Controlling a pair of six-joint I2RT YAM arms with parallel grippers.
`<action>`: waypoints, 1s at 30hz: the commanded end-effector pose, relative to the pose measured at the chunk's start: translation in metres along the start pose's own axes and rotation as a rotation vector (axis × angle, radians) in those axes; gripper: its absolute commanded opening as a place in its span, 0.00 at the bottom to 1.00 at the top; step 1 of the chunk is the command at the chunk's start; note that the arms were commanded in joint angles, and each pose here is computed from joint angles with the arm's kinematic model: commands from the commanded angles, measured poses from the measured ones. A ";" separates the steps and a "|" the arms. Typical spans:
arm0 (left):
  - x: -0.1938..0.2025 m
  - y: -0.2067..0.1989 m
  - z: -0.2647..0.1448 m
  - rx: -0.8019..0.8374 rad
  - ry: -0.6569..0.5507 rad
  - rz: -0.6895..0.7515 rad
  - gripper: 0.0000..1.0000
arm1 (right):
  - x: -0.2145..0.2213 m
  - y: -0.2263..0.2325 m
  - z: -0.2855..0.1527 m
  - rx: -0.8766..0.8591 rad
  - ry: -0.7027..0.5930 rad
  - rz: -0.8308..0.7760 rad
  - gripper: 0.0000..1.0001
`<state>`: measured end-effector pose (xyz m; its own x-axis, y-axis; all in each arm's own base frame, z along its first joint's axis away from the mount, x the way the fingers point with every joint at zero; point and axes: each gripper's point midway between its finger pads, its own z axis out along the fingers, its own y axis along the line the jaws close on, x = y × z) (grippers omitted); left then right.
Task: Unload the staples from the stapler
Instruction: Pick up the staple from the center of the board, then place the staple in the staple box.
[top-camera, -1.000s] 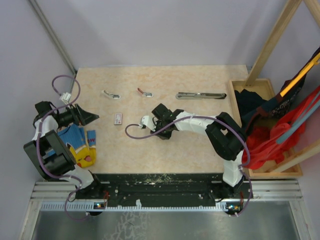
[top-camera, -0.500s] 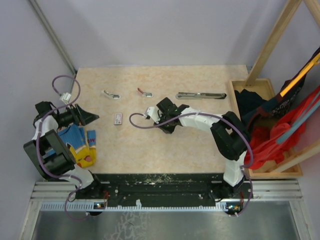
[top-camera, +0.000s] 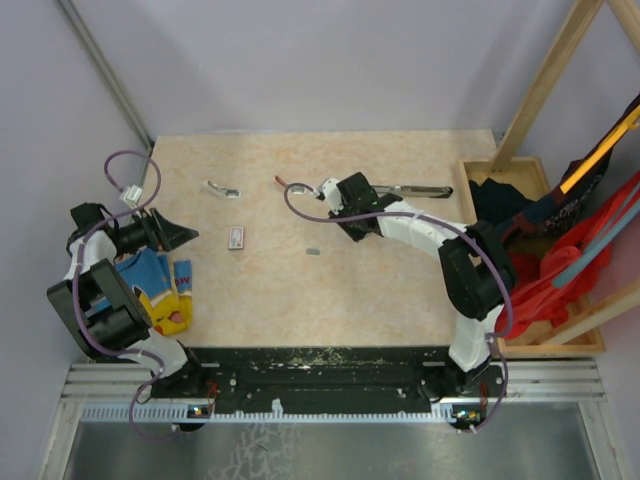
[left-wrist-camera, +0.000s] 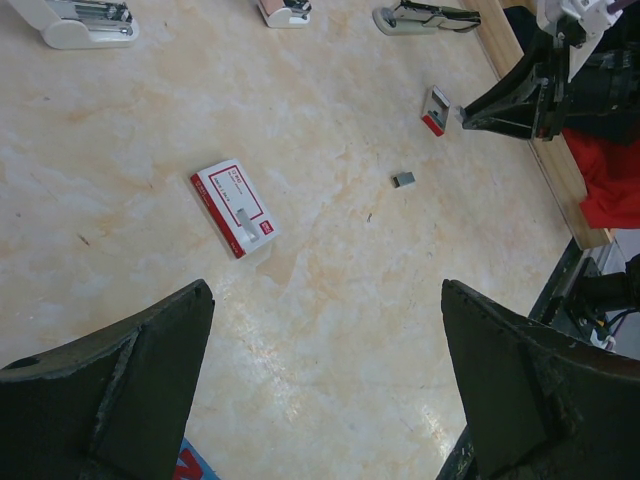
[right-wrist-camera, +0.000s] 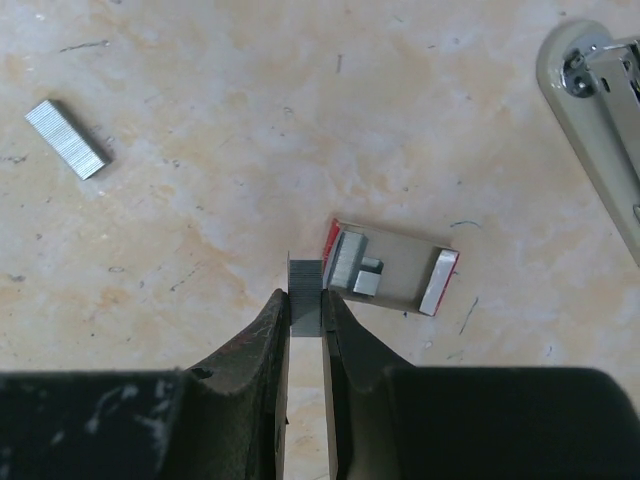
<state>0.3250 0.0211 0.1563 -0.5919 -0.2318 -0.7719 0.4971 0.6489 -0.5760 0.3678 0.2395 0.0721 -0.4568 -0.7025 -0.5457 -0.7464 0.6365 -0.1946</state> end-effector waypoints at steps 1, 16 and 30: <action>-0.005 0.000 -0.002 0.013 -0.014 0.022 1.00 | -0.030 -0.030 -0.008 0.109 -0.090 0.093 0.12; -0.005 0.000 -0.002 0.014 -0.014 0.022 1.00 | -0.008 -0.048 0.017 0.183 -0.019 0.138 0.11; -0.005 0.000 -0.001 0.014 -0.014 0.022 1.00 | -0.001 -0.043 0.026 0.159 0.005 0.136 0.11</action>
<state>0.3250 0.0211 0.1561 -0.5911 -0.2304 -0.7730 0.4983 0.6493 -0.5746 0.3916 0.2111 0.0425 -0.5733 -0.6466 -0.5032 -0.6242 0.7425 -0.2430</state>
